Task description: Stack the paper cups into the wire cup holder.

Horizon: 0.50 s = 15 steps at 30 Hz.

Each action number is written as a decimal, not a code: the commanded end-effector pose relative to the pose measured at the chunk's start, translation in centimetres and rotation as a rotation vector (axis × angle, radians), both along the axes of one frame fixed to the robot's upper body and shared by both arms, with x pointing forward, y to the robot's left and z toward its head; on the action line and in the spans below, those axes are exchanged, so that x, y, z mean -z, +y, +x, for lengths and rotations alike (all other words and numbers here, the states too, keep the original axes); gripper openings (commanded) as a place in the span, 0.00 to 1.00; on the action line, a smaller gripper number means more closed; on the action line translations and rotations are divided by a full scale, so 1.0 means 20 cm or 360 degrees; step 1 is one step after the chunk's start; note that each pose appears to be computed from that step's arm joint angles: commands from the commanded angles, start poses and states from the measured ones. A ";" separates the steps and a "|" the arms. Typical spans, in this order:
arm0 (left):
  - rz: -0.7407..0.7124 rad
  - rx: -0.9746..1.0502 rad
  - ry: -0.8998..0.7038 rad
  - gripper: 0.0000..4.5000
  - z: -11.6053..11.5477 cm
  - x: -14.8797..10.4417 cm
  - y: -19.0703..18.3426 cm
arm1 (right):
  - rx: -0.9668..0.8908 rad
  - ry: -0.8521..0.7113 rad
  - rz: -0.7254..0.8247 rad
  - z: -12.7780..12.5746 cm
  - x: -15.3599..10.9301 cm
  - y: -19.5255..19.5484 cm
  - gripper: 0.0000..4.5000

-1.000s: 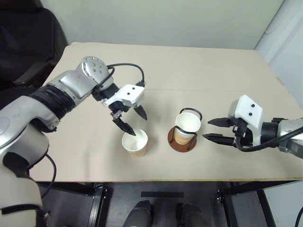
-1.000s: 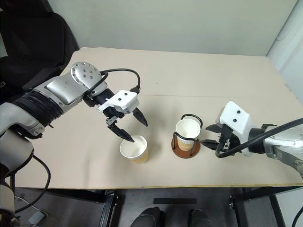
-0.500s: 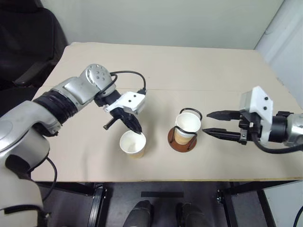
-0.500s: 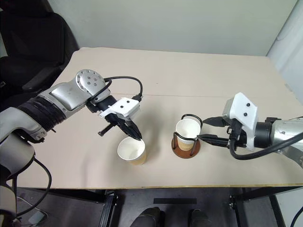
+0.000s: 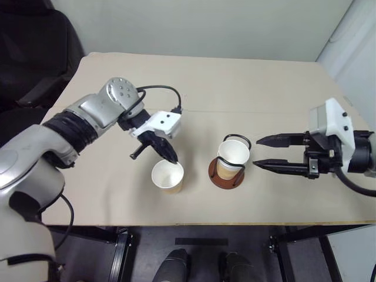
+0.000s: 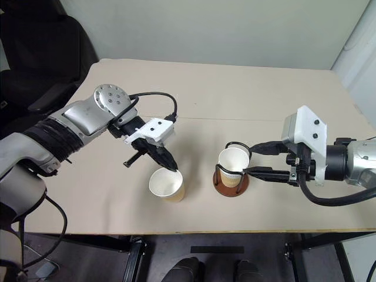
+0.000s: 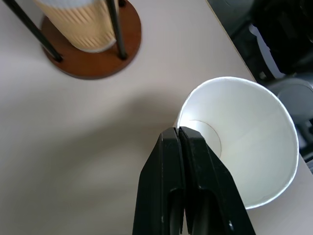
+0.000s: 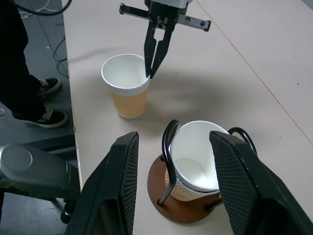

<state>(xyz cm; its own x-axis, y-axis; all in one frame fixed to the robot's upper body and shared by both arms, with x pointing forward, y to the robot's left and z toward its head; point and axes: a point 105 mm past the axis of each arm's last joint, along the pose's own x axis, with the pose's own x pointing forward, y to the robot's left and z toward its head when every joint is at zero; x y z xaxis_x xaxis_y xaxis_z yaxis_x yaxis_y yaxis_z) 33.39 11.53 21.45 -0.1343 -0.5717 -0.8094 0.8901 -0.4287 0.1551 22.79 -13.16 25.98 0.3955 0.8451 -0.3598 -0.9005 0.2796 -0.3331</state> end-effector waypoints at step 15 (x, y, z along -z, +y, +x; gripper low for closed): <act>-0.0314 0.0017 -0.0244 0.00 0.07 -0.38 -0.17 | 0.0142 0.0001 -0.0073 0.05 0.02 -0.11 0.86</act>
